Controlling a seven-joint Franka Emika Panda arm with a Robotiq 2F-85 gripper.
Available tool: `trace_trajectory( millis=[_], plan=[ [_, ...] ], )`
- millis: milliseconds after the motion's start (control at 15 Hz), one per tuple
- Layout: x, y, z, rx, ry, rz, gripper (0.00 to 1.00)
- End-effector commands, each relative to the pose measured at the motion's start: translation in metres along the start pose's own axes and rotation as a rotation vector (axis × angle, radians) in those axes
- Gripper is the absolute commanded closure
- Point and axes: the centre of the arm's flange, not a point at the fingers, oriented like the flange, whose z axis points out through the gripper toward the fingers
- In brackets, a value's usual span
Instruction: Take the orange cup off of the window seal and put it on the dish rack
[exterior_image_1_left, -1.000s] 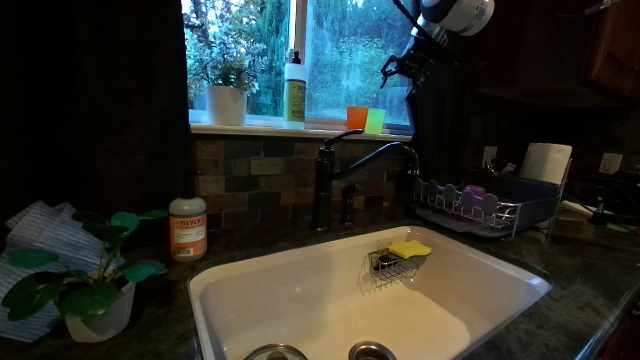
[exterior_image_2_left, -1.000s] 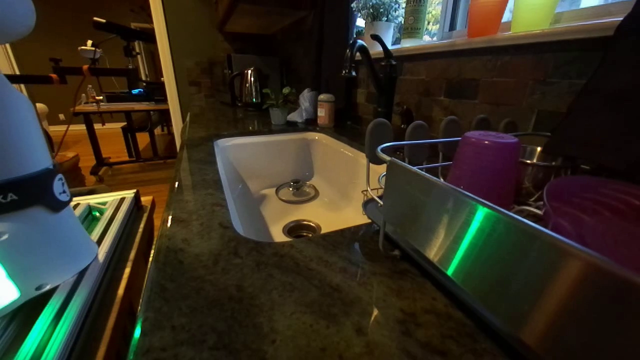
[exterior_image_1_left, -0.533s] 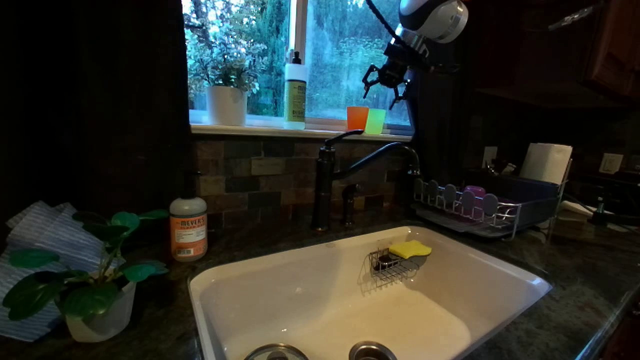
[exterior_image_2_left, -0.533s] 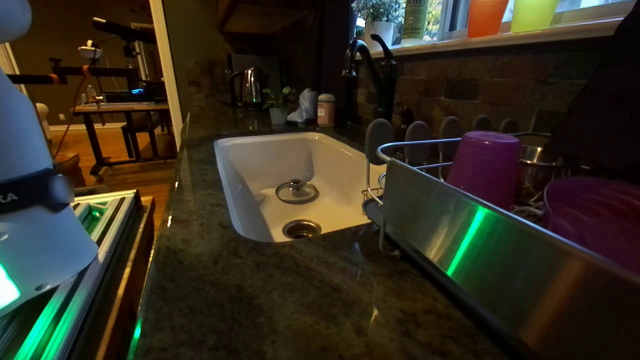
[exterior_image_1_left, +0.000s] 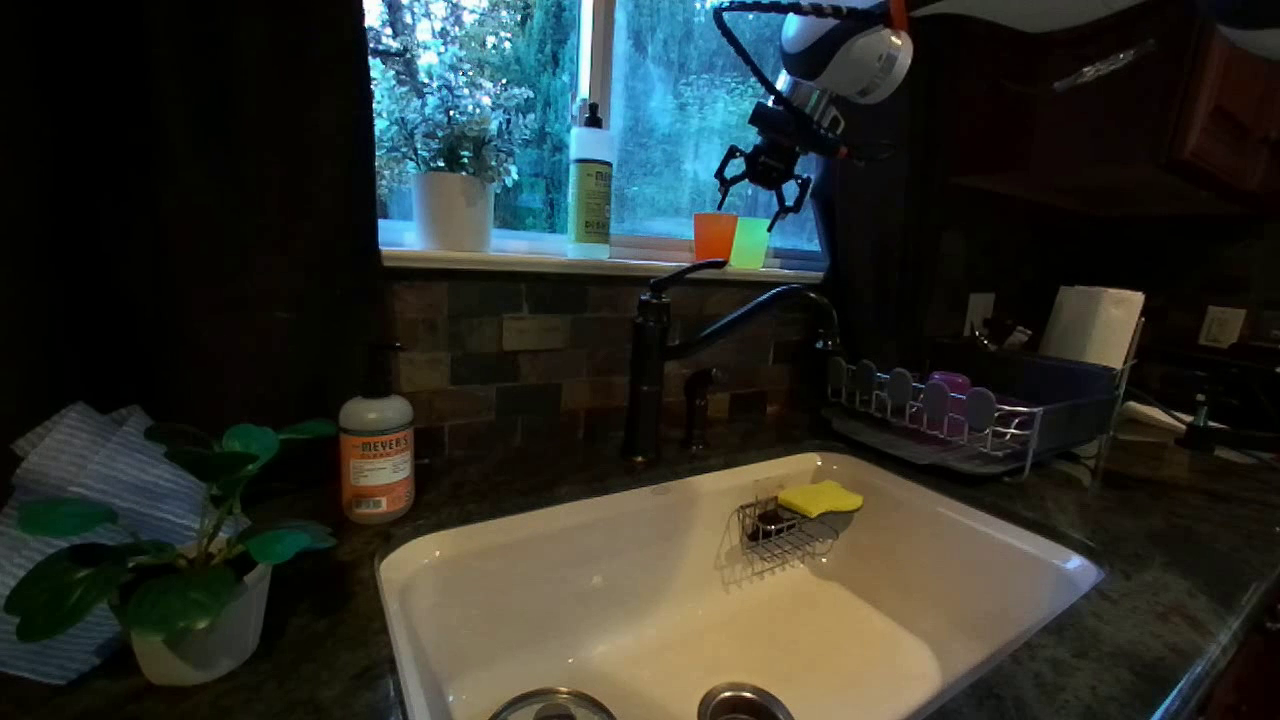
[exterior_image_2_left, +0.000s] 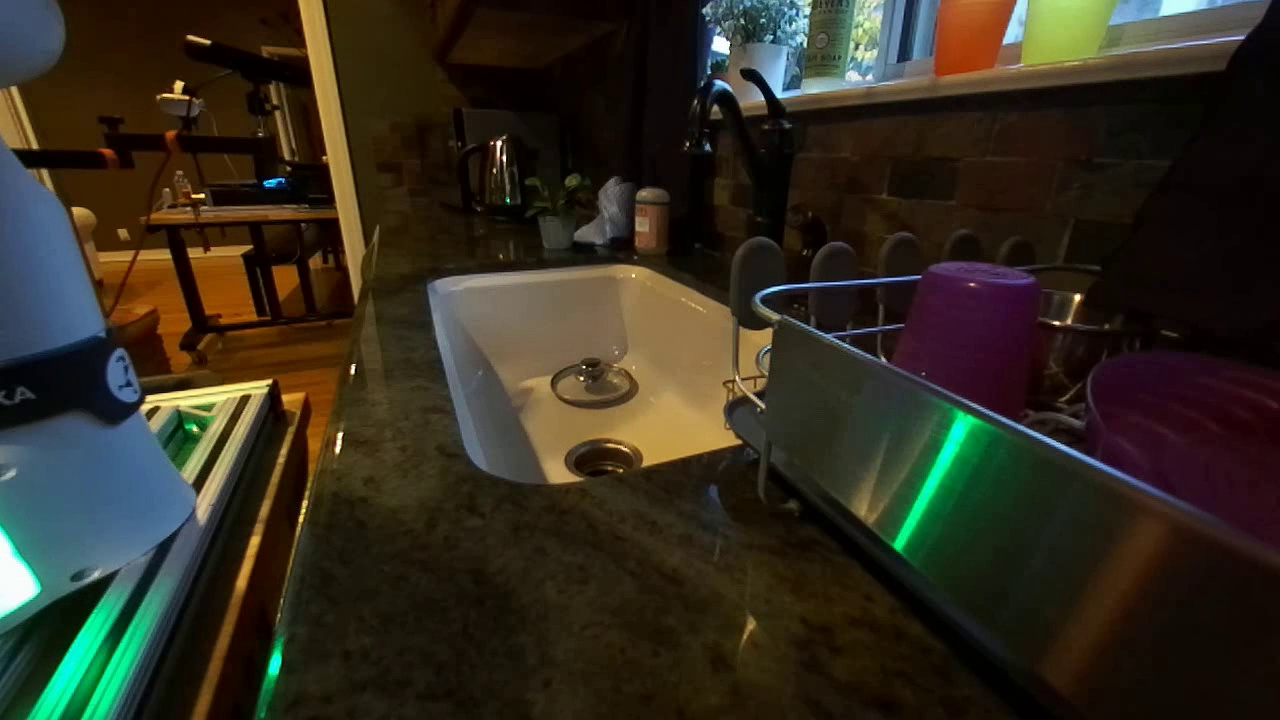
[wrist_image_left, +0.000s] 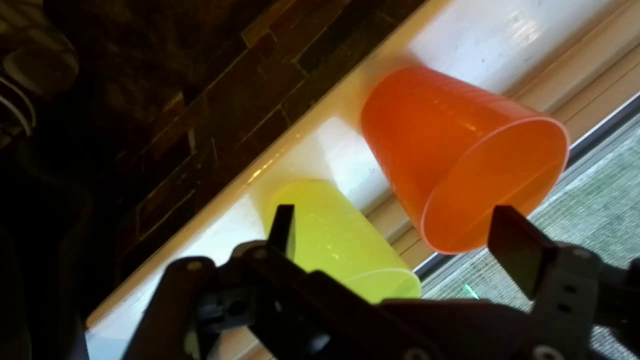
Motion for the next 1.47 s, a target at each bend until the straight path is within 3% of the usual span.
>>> trace_trajectory(
  millis=[0,600,800,1067,1400],
  plan=[
    [0.016,-0.011,0.012,0.007,-0.045,0.027,0.31],
    [0.020,-0.022,0.021,0.039,-0.035,-0.008,1.00],
    [0.014,-0.029,0.016,0.057,-0.056,-0.023,1.00],
    [-0.014,-0.028,-0.021,0.069,-0.113,-0.117,0.99],
    [-0.071,0.029,-0.076,-0.195,-0.135,-0.123,0.99]
  ],
)
